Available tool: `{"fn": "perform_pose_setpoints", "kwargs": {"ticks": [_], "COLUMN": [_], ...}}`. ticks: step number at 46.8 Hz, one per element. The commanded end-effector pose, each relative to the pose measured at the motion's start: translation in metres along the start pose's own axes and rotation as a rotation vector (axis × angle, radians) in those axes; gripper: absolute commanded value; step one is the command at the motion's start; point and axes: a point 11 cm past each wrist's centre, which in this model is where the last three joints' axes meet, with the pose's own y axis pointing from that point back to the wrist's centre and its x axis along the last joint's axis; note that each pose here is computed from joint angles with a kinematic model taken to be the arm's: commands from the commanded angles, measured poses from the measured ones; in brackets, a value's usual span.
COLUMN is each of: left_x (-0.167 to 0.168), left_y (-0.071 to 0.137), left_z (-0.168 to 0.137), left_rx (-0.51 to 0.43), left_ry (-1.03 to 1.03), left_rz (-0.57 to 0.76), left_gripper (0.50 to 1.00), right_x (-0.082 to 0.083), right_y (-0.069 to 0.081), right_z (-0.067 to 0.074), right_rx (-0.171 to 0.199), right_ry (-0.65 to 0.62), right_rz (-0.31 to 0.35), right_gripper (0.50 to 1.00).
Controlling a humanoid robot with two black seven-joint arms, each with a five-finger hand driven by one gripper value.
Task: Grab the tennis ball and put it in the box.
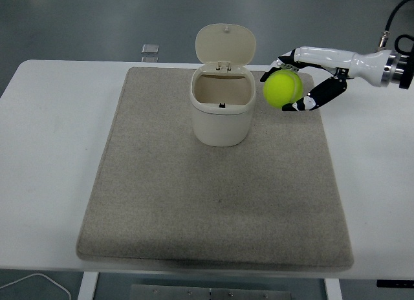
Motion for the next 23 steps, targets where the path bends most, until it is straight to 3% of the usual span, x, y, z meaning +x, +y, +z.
{"fn": "perform_pose_setpoints", "kwargs": {"ticks": [1,14,23], "left_x": [0.0,0.0,0.0], "left_y": [0.0,0.0,0.0], "left_z": [0.0,0.0,0.0], "left_rx": [0.0,0.0,0.0], "left_ry": [0.0,0.0,0.0], "left_rz": [0.0,0.0,0.0], "left_gripper": [0.992,0.992,0.992], "right_x": [0.001,0.002,-0.001], "right_y": [-0.008,-0.04,-0.057], "right_z": [-0.008,-0.032,-0.034], "right_rx": [0.023,0.09,0.1], "right_ry": [-0.003,0.015,0.01], "right_rz": [0.0,0.008,0.018], "right_gripper": [0.5,0.5,0.5]}}
